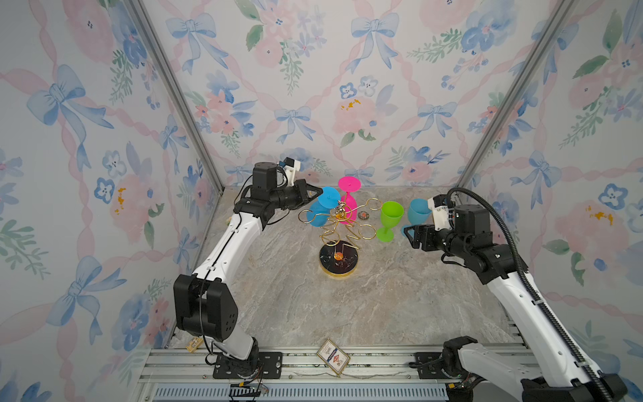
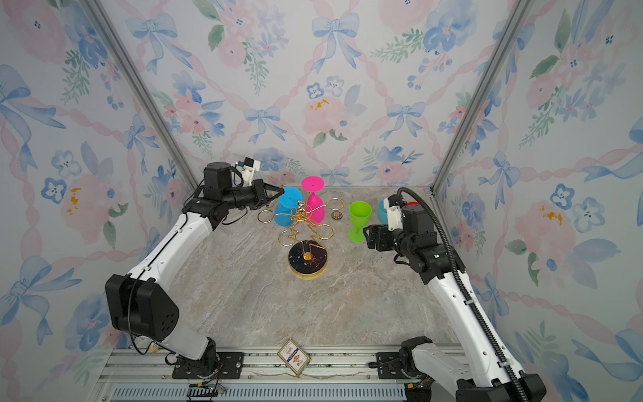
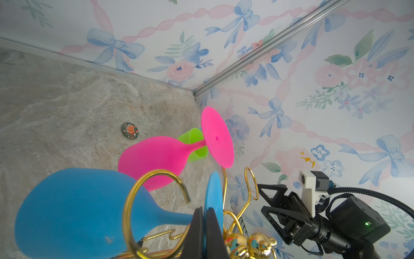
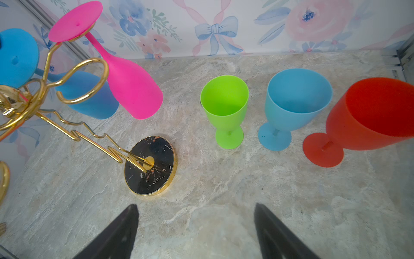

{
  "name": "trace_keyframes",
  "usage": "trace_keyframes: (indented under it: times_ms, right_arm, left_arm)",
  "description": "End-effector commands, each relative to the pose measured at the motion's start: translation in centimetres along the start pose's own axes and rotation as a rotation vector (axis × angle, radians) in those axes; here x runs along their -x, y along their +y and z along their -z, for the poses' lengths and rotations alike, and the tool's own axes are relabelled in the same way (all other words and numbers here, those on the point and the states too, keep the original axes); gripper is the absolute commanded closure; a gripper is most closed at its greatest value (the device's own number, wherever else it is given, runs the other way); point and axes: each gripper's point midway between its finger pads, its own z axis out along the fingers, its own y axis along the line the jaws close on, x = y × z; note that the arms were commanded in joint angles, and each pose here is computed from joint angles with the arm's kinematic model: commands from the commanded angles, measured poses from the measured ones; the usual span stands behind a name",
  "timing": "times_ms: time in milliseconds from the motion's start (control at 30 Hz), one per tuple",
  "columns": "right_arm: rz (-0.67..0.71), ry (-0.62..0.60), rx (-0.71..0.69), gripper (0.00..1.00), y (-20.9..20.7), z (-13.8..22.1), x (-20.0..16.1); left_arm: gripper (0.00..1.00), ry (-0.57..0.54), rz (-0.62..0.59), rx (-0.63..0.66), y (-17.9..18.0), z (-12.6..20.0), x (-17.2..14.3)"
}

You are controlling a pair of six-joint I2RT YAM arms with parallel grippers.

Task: Take the wine glass off the wine glass rack
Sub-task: Pick up the wine glass from the wine glass rack.

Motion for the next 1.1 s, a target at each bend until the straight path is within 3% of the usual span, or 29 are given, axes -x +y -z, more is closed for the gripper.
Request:
trace_keyframes:
  times_ms: [0,433,1067]
  right_arm:
    - [-0.02,0.011,-0.01,0.17,-0.4,0.2,-0.7]
    - [-0.022,0.015,-0.012,0.17,-0.6,0.1,-1.0]
    - [-0.021,0.016,-0.015,0.17,-0.7,0.8,-1.4]
  left_arm:
    - [1.0,-0.003,0.008,-0.007,-0.4,-0.4,0.7]
    - [1.0,-0.043,0.004,-0.053,-1.8,-1.2,2.5]
    - [1.0,-0.105,0.017,-0.042,-0.3,-1.7,6.4]
